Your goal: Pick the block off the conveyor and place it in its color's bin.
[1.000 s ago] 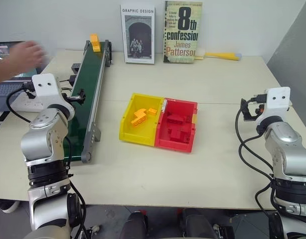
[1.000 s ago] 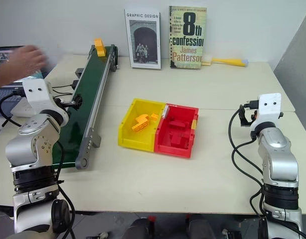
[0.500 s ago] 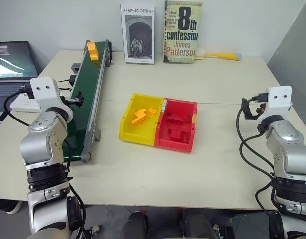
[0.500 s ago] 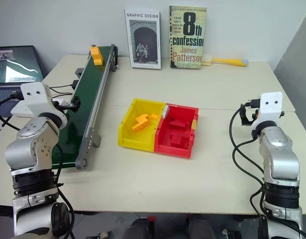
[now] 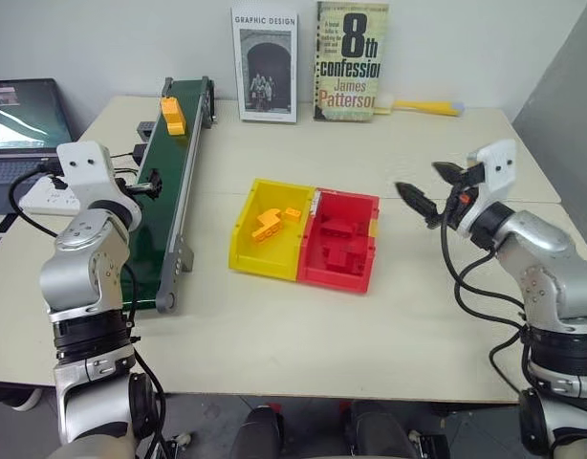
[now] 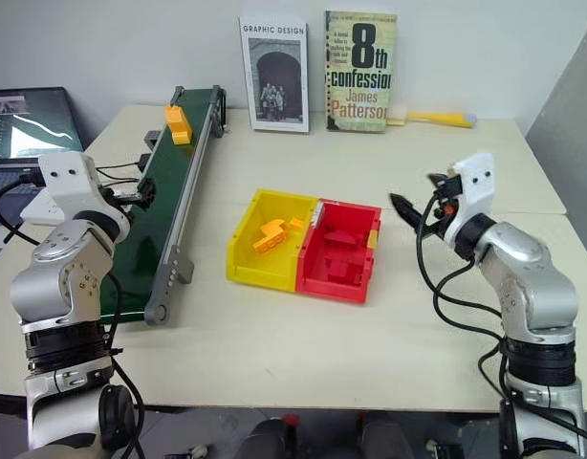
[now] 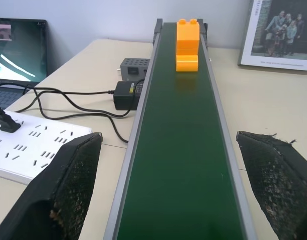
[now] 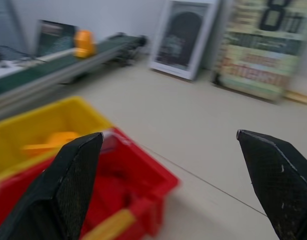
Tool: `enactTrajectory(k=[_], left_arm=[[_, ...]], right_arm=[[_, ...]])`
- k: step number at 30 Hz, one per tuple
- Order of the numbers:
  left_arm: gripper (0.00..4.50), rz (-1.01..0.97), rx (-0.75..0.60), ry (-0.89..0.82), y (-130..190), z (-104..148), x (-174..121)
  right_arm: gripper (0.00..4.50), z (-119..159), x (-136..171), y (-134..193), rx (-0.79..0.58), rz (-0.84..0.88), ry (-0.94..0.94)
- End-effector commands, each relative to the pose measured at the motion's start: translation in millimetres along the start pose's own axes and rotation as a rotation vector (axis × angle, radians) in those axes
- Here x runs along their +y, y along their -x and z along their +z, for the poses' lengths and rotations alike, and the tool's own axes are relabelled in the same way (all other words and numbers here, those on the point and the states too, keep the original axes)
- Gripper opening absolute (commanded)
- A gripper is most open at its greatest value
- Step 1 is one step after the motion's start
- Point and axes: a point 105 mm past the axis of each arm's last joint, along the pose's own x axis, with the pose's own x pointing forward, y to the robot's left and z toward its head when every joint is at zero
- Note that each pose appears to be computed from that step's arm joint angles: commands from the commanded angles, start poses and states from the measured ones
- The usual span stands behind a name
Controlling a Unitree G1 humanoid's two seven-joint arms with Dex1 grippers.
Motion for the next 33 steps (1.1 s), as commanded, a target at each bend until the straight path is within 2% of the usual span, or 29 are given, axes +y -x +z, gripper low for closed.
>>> enactTrajectory(k=[1, 4, 7, 31, 33], left_arm=[[4.48, -0.008, -0.063, -0.014, -4, 17, -6], [4.48, -0.007, -0.062, -0.012, -7, 16, -7], [4.48, -0.006, -0.066, -0.004, -8, 16, -7], [4.48, -0.017, -0.036, 0.028, -19, 7, -17], [4.13, -0.003, -0.039, 0.041, -18, 5, -14]], right_arm=[[4.5, 25, 42, -3, -0.038, 0.252, -0.014], [4.5, 31, 61, -6, -0.039, 0.356, -0.017], [4.5, 35, 66, -8, -0.046, 0.378, -0.021], [4.5, 34, 74, -3, -0.037, 0.384, -0.022], [4.5, 35, 73, -4, -0.038, 0.381, -0.024]])
